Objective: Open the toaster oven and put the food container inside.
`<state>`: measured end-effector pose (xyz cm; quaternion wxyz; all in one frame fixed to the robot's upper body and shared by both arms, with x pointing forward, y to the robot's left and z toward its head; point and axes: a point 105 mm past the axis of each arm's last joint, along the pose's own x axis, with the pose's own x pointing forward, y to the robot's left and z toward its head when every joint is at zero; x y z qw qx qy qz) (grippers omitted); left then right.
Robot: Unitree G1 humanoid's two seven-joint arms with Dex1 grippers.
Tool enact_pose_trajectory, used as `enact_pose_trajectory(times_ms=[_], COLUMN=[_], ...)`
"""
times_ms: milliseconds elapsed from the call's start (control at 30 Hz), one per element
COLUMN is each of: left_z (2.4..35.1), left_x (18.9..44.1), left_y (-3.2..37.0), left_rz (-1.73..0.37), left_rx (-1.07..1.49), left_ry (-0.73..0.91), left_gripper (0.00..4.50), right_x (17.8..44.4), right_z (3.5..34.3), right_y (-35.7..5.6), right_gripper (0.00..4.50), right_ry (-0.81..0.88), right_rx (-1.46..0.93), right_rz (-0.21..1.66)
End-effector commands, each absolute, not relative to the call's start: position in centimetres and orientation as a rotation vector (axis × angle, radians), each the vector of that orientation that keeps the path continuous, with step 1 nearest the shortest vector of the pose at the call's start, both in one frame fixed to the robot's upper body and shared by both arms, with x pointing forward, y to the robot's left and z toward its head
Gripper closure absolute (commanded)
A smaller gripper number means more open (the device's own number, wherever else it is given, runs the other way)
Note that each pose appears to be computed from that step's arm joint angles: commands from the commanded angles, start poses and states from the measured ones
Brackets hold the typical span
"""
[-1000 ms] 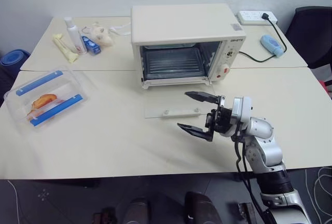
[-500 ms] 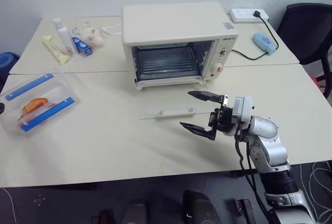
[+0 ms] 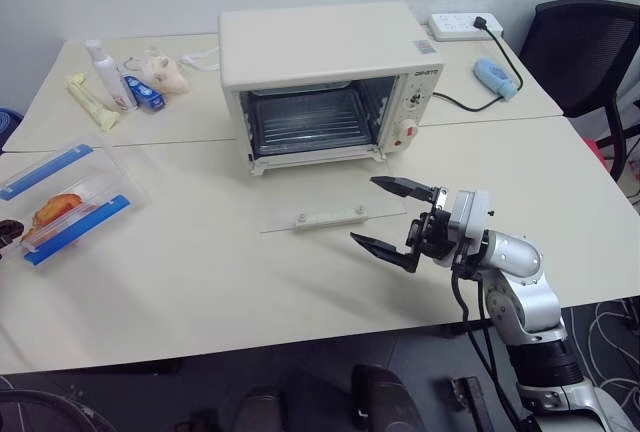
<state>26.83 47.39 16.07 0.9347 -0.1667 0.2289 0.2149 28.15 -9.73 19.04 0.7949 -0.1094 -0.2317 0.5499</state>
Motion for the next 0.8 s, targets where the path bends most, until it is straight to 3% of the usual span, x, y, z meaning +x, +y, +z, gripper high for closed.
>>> enact_pose_trajectory(times_ms=[33, 100, 167, 300, 433, 633, 800], left_z=[17.8, 18.5, 19.1, 20.8, 22.9, 22.4, 22.1], left_x=[26.8, 27.0, 27.1, 27.7, 27.8, 28.0, 31.0], left_y=[47.6, 47.1, 46.6, 43.8, 37.2, 29.8, 22.8], left_rz=[0.432, 0.414, 0.399, 0.293, 0.069, -0.156, -0.287], left_rx=[-0.307, -0.299, -0.289, -0.278, -0.203, -0.128, -0.113], left_ry=[0.404, 0.381, 0.361, 0.34, 0.383, 0.441, 0.365], left_gripper=[3.32, 3.98, 4.33, 4.33, 4.33, 4.33, 4.33], right_x=[28.0, 28.1, 28.3, 28.4, 28.5, 28.1, 27.4], right_z=[20.0, 19.8, 19.5, 19.0, 18.1, 17.1, 16.2], right_y=[-10.3, -10.5, -10.8, -11.8, -14.3, -16.4, -17.5], right_gripper=[0.0, 0.0, 0.0, 0.0, 0.0, 0.0, 0.0], right_ry=[-0.538, -0.524, -0.506, -0.474, -0.409, -0.354, -0.323], right_rx=[-0.263, -0.264, -0.267, -0.282, -0.311, -0.326, -0.323], right_rz=[1.156, 1.147, 1.139, 1.117, 1.041, 0.966, 0.907])
